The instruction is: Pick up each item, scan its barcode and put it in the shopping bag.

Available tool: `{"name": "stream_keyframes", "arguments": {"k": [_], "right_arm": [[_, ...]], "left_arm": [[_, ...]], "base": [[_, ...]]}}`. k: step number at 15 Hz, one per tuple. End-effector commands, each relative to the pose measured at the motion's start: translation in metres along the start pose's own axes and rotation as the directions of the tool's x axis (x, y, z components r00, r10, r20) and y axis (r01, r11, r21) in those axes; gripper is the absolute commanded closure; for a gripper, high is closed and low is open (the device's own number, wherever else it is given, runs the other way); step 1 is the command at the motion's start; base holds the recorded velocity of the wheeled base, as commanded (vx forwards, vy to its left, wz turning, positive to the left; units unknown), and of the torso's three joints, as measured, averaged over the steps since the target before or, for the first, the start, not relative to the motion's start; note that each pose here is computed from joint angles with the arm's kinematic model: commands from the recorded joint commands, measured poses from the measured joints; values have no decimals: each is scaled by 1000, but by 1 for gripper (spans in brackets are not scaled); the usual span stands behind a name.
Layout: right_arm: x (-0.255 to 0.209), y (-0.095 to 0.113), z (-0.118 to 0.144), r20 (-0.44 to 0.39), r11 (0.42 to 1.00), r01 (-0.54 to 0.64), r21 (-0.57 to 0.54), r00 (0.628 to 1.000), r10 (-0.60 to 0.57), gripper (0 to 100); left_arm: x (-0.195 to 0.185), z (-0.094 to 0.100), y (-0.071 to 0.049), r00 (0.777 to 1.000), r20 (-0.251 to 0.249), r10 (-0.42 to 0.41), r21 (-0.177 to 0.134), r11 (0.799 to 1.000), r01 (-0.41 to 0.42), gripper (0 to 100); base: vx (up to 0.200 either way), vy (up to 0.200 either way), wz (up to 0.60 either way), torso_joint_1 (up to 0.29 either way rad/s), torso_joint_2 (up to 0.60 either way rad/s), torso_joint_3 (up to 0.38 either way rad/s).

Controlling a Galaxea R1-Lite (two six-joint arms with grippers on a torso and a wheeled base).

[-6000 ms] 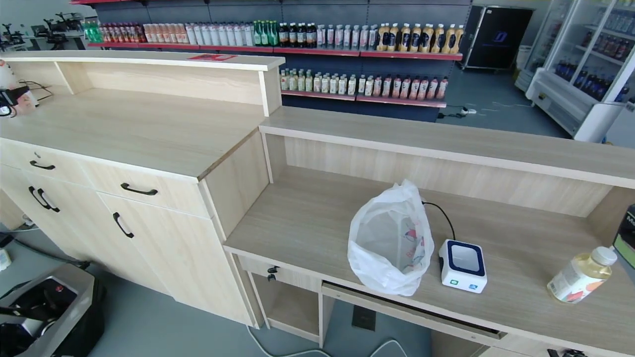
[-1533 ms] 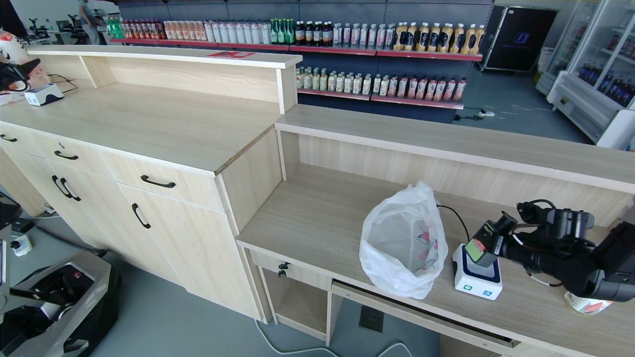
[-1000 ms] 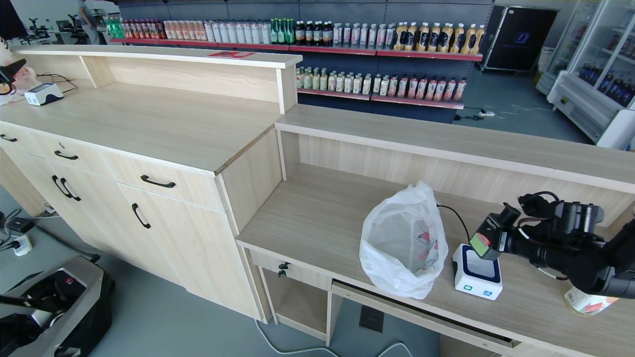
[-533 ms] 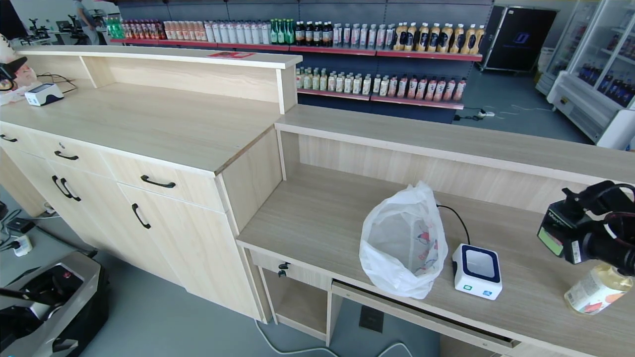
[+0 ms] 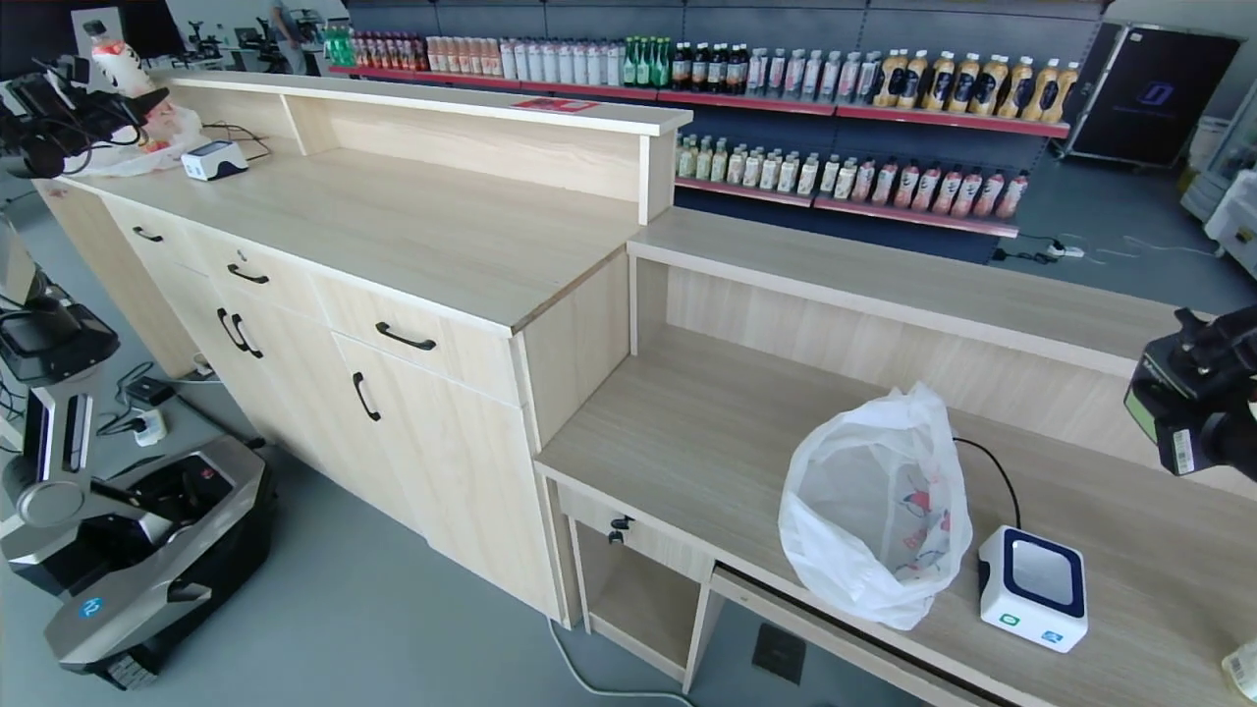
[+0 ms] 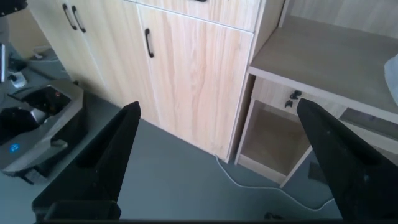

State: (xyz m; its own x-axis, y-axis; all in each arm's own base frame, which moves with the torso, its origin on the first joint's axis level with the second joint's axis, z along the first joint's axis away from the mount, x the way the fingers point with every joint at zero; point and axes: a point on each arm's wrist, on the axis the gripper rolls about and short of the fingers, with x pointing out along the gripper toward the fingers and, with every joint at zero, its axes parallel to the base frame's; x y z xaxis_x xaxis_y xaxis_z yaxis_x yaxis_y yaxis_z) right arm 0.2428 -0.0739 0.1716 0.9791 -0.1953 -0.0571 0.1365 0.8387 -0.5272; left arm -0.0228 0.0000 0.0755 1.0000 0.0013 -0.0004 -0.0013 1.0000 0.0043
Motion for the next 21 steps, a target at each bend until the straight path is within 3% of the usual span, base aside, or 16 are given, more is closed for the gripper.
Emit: {"name": "stream_keyframes", "arguments": {"k": [1,2,4,5,7,16,21], "right_arm": [[41,33,7,33,996,-37,79,999,34,100],[72,55,-7,-3,981,-94,172,995,96,100],[102,85,-34,-88,960,-155,233,980,179,100],[107,90,-38,-93,954,-162,253,977,191,100],[130,123,-49,-105,907,-200,371,961,255,100],[144,155,-103,-230,907,-234,349,917,325,100],[165,161,-112,-199,915,-214,342,935,293,100]], "left_arm": [[0,0,0,1000,0,0,0,1000,0,0],[0,0,0,1000,0,0,0,1000,0,0],[0,0,0,1000,0,0,0,1000,0,0],[0,0,0,1000,0,0,0,1000,0,0],[0,0,0,1000,0,0,0,1000,0,0],[0,0,0,1000,0,0,0,1000,0,0],[0,0,0,1000,0,0,0,1000,0,0]], "base": [[0,0,600,-7,2,2],[0,0,0,0,0,0],[0,0,0,0,0,0],[0,0,0,0,0,0],[0,0,0,0,0,0],[0,0,0,0,0,0],[0,0,0,0,0,0]]}}
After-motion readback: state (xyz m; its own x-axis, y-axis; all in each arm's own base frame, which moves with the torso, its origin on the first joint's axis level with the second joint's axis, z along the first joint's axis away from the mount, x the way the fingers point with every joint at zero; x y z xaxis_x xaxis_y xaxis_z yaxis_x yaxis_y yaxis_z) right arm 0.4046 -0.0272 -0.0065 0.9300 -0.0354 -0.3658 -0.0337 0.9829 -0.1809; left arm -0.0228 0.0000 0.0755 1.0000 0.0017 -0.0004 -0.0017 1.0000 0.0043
